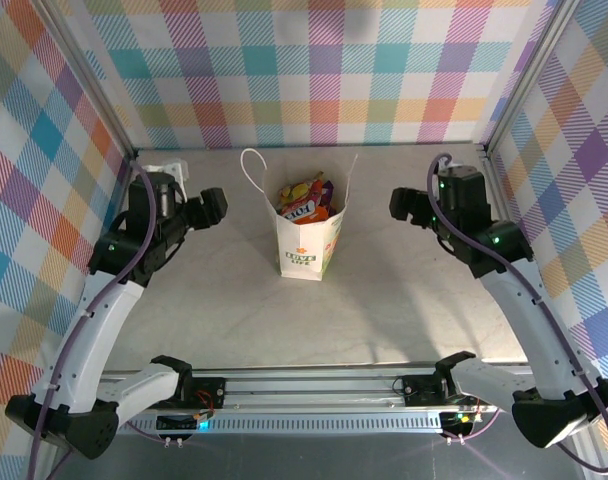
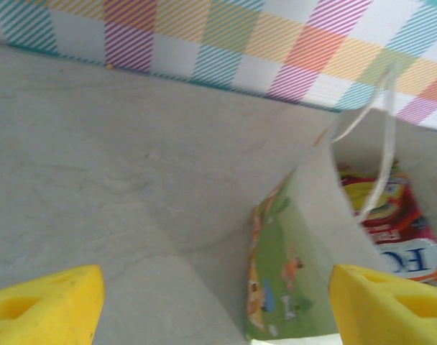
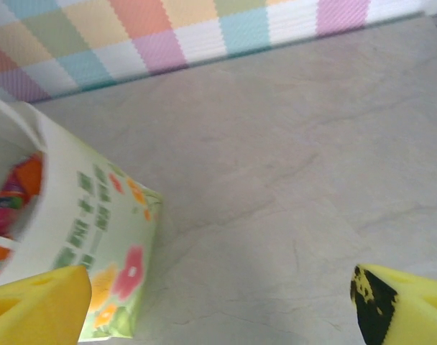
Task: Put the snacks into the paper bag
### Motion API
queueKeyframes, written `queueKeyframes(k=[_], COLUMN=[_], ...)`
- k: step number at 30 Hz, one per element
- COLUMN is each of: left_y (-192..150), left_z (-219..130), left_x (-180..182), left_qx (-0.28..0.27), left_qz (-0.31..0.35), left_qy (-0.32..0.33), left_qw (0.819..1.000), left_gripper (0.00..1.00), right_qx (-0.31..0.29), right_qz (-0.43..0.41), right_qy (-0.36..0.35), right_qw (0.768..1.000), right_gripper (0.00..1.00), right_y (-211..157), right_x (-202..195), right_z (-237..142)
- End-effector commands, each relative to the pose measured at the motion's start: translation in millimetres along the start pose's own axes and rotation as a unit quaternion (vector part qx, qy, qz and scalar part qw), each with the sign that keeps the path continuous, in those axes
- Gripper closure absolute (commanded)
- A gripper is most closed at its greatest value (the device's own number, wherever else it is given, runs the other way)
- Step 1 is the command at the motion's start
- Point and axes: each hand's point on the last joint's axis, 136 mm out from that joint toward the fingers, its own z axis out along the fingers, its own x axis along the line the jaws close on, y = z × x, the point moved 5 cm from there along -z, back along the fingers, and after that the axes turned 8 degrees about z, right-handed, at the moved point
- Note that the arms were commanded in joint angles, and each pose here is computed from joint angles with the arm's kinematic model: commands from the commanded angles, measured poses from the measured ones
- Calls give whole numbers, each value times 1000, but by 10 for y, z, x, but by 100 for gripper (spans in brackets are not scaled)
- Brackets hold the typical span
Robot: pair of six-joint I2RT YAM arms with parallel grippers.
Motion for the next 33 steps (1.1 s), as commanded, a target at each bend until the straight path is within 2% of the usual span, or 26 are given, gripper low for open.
queueKeyframes(k=[1,3,6,9,10,15,21,27,33], left_y=[-154,-246,-390,-508,-545,-711,-1124,-1314,-1457], left_z=[86,147,300,433,485,745,1084,1288,1607], left_x=[236,343,415,498,531,686,889,970,1007], left_qx=[-4,-8,-23,-37,-37,-47,-50,-94,-82], left_qz=[20,26,50,58,58,56,63,44,59], left_qy=[75,107,121,145,153,184,199,168,171], left_qw=[997,994,991,987,986,980,977,980,980], left_gripper=[14,11,9,7,0,0,0,0,0], right_qx=[-10,-10,-23,-61,-69,-107,-186,-176,-160], right_qz=[2,6,11,39,51,55,32,60,64], right_qy=[-4,-11,-34,-55,-55,-75,-72,-104,-118], right_qw=[1000,1000,999,996,995,990,979,977,978], right_gripper=[5,4,2,1,1,1,1,1,1], right_y=[-107,-183,-263,-353,-389,-537,-738,-815,-826], right_x=[-151,-251,-444,-665,-725,-983,-1285,-1626,-1731], right_z=[126,221,381,557,610,806,951,1103,1224])
